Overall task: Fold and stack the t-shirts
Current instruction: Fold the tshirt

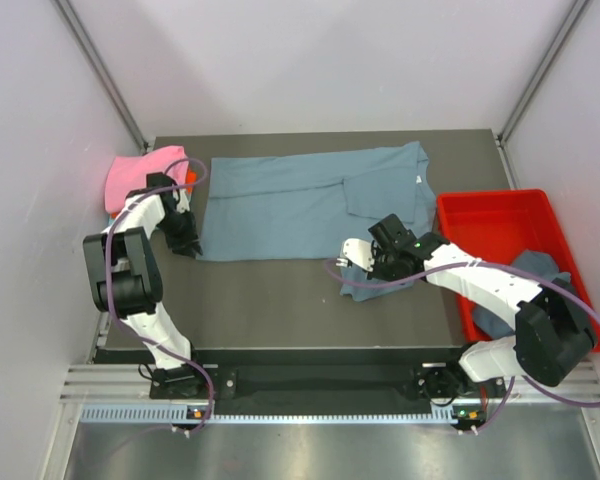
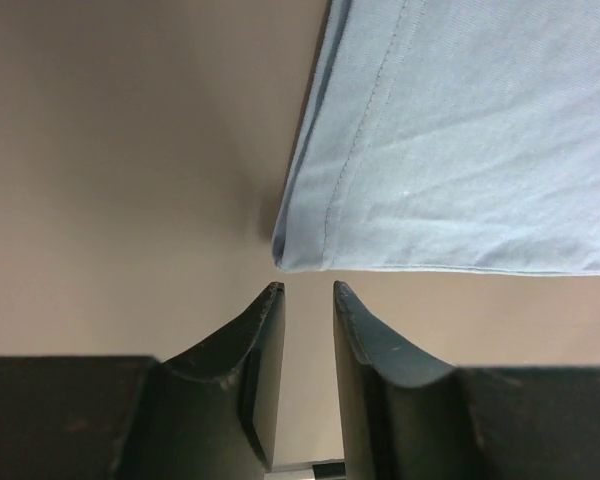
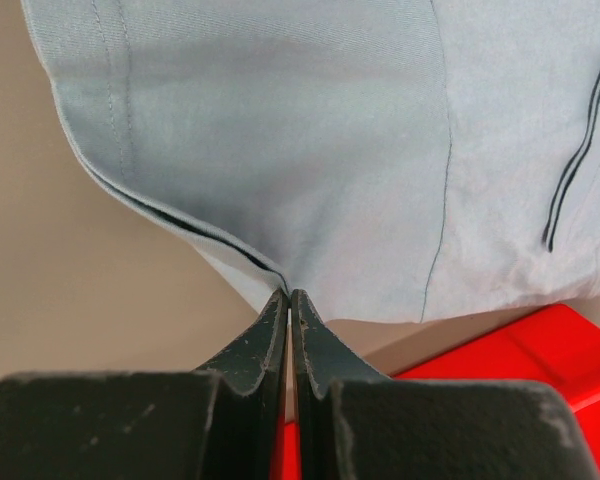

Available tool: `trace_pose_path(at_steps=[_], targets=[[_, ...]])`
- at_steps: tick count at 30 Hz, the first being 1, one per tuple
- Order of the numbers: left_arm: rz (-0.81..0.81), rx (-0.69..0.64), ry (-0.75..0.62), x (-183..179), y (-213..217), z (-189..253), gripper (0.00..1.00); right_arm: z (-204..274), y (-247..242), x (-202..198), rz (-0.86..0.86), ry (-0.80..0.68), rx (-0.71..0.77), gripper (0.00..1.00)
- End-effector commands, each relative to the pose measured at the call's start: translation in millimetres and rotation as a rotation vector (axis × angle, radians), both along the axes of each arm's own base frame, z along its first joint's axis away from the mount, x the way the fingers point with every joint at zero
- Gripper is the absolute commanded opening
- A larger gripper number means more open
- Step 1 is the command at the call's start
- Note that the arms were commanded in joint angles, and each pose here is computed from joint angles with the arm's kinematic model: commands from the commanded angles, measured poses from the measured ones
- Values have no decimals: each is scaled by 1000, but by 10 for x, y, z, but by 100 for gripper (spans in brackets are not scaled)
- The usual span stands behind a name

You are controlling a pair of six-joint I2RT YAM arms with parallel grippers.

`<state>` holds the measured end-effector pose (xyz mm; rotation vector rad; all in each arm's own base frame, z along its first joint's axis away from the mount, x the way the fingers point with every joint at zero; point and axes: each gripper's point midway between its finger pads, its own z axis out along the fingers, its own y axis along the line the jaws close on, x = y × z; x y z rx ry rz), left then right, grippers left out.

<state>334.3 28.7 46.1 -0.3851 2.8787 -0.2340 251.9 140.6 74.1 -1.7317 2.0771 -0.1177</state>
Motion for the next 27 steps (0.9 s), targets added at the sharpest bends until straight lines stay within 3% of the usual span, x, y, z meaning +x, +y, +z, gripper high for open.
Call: trace_pose_path(at_steps=[1, 16, 19, 21, 27], targets=[[-7, 8, -36, 8, 16, 121, 32, 165, 85, 141, -16, -50, 49, 0], [4, -20, 15, 179, 16, -110, 32, 135, 77, 161, -24, -49, 46, 0], [-4, -31, 17, 175, 2, -118, 19, 133, 60, 161, -30, -47, 45, 0], [-9, -31, 14, 155, -9, -88, 0, 137, 38, 173, -39, -49, 46, 0], [-19, -48, -37, 95, -61, 147, 0, 247, -65, 257, -86, -79, 52, 0]])
